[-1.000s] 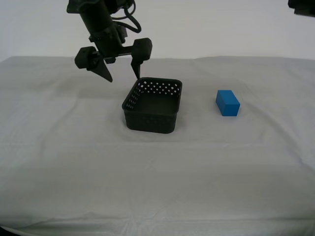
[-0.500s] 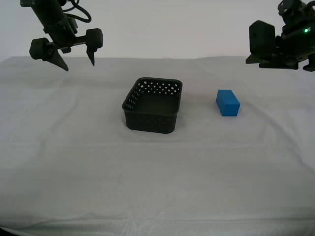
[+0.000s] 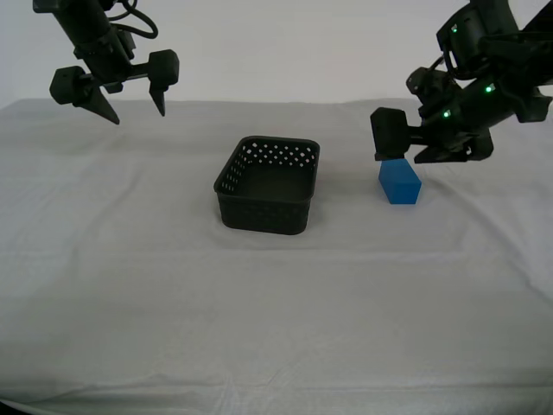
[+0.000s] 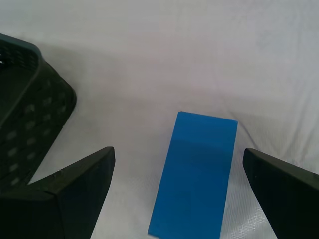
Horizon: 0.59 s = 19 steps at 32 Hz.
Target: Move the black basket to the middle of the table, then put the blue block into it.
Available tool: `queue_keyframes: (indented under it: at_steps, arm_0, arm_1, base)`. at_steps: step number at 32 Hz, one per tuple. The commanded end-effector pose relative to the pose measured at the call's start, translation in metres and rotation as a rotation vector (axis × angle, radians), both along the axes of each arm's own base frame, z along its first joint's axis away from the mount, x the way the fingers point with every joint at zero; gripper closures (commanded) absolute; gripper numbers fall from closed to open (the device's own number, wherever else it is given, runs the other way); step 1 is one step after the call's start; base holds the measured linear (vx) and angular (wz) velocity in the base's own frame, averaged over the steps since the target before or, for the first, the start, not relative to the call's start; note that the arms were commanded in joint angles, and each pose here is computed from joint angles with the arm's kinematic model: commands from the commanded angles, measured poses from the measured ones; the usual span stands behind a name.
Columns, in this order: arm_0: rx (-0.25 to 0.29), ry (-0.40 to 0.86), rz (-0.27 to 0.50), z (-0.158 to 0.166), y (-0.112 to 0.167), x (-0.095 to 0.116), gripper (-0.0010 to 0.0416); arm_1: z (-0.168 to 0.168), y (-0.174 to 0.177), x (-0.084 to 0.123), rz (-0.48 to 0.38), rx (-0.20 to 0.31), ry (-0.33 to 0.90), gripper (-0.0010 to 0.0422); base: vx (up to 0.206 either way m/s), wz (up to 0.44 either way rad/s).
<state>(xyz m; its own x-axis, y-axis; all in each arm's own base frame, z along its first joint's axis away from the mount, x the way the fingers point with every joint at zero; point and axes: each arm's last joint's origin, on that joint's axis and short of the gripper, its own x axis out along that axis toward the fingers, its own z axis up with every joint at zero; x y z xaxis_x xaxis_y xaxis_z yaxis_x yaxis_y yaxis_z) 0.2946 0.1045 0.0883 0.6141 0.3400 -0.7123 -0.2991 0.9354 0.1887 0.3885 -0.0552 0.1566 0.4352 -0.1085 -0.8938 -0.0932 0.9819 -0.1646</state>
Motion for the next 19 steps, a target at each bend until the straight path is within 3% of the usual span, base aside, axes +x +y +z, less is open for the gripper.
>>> queue_keyframes:
  at_steps: [1,8,12,14,15,16,17,19]
  arm_0:
    - [-0.009,0.019,0.015,-0.010,0.009,0.009,0.0057]
    - [-0.054,0.133,0.030,-0.036,0.017,0.022,0.0083]
    - [-0.067,0.135,0.021,-0.035,0.017,0.023,0.0135]
    - [-0.074,0.153,0.019,-0.036,0.017,0.022,0.0261]
    - [-0.075,0.157,0.019,-0.037,0.017,0.021,0.0288]
    - [-0.075,0.166,0.022,-0.037,0.017,0.021,0.0366]
    - [-0.073,0.169,0.026,-0.037,0.017,0.020,0.0410]
    - [-0.071,0.169,0.030,-0.037,0.017,0.020,0.0399]
  arm_1:
    - [0.000,0.000,0.000,-0.004,0.001,-0.002,0.0035]
    - [0.000,0.001,0.000,-0.023,0.011,-0.002,0.0035]
    - [0.000,0.001,0.000,-0.028,0.014,-0.005,0.0035]
    - [0.000,0.001,0.000,-0.028,0.014,-0.005,0.0034]
    - [0.000,0.001,0.000,-0.028,0.014,-0.006,0.0034]
    - [0.000,0.001,0.000,-0.029,0.014,-0.006,0.0035]
    - [0.000,0.001,0.000,-0.028,0.014,-0.006,0.0034]
    - [0.000,0.001,0.000,-0.028,0.014,-0.007,0.0035]
  base:
    - [0.000,0.000]
    - [0.000,0.000]
    - [0.000,0.000]
    - [0.000,0.000]
    - [0.000,0.000]
    - [0.000,0.000]
    - [0.000,0.000]
    - [0.000,0.000]
